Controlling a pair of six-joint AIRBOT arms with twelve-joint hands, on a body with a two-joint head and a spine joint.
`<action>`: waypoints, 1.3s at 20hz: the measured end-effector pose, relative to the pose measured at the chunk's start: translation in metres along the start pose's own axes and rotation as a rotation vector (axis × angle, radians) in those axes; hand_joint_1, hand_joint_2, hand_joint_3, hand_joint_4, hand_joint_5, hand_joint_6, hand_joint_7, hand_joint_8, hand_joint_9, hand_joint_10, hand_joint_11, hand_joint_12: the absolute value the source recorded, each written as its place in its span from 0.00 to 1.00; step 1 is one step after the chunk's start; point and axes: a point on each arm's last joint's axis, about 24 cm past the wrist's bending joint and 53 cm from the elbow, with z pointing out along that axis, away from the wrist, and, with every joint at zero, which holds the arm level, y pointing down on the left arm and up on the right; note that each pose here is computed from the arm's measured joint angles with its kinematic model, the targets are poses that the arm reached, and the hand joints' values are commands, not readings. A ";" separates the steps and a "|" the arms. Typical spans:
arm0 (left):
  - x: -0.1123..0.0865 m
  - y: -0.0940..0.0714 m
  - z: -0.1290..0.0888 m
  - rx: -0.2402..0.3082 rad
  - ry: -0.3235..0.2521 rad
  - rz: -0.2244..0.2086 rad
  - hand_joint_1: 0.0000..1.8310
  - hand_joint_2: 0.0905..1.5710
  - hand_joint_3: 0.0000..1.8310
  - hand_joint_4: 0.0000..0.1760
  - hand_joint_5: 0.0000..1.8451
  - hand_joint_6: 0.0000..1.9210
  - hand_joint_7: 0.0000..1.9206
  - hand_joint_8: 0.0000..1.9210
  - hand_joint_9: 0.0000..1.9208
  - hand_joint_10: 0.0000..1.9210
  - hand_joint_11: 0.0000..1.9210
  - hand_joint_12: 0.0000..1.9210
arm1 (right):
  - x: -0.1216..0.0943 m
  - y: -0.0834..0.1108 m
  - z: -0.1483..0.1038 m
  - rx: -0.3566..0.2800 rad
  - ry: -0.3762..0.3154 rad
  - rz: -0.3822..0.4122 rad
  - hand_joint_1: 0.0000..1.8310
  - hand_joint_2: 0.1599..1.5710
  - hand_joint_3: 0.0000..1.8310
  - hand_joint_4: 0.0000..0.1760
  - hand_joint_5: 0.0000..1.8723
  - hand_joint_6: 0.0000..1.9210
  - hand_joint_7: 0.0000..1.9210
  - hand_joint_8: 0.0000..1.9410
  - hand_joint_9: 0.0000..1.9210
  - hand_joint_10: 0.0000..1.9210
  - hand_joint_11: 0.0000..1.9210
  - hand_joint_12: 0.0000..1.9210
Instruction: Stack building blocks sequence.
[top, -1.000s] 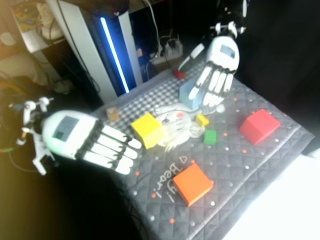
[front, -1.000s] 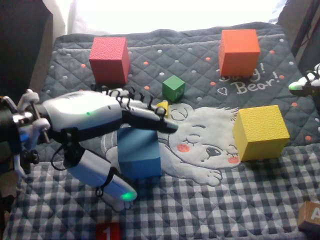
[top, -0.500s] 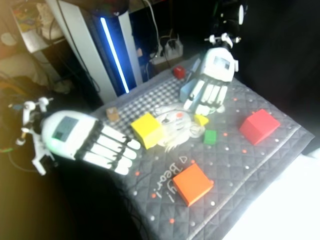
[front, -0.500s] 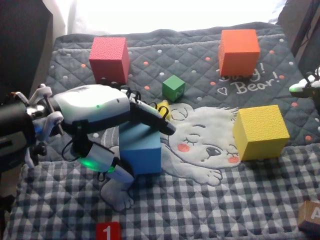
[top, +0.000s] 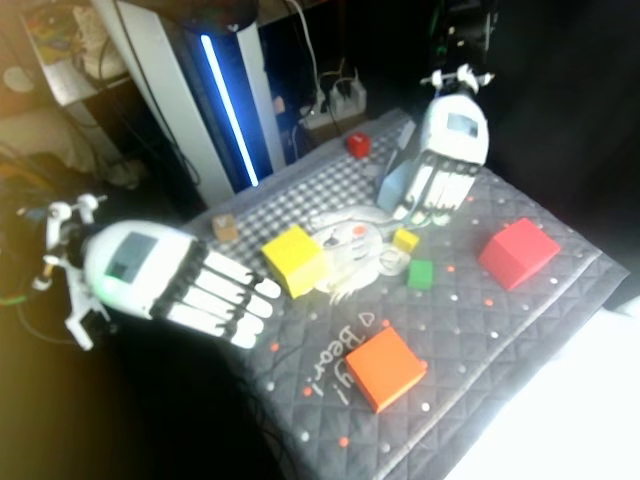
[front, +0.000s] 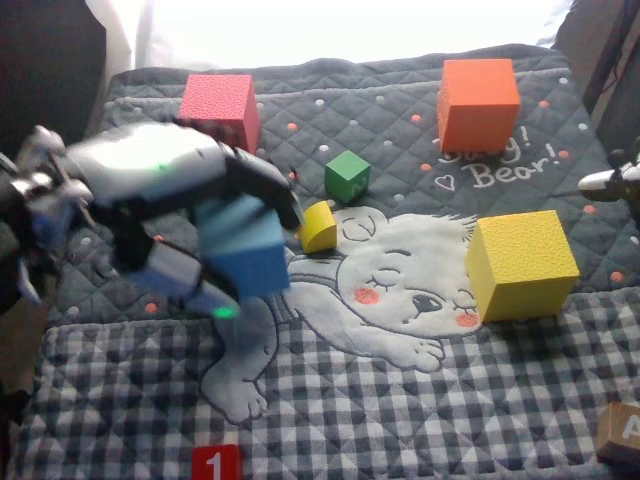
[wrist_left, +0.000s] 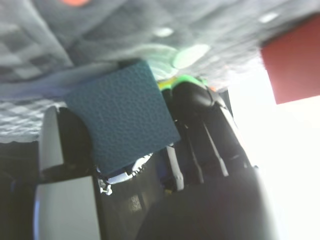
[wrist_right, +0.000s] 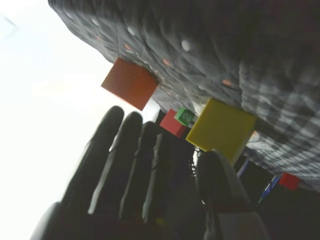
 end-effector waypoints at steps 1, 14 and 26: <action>-0.013 0.002 -0.002 -0.003 -0.026 0.004 0.68 0.74 0.00 0.00 0.52 0.42 0.39 0.83 0.39 0.94 0.38 1.00 | 0.000 -0.001 0.000 0.002 -0.002 0.001 0.46 0.81 0.00 0.04 0.31 0.00 0.34 0.01 0.34 0.00 0.15 0.39; -0.134 0.062 0.039 -0.167 -0.256 -0.025 0.76 0.67 0.00 0.00 0.69 0.14 0.47 0.59 0.50 0.65 0.43 0.67 | -0.002 -0.001 0.000 0.002 -0.004 -0.004 0.43 0.82 0.00 0.05 0.31 0.00 0.34 0.00 0.33 0.00 0.17 0.34; -0.119 0.087 0.052 -0.254 -0.187 -0.041 0.76 0.67 0.00 0.00 0.68 0.18 0.46 0.59 0.48 0.66 0.39 0.71 | 0.004 0.000 0.001 -0.005 0.005 0.003 0.47 0.81 0.00 0.00 0.32 0.00 0.36 0.00 0.38 0.00 0.19 0.39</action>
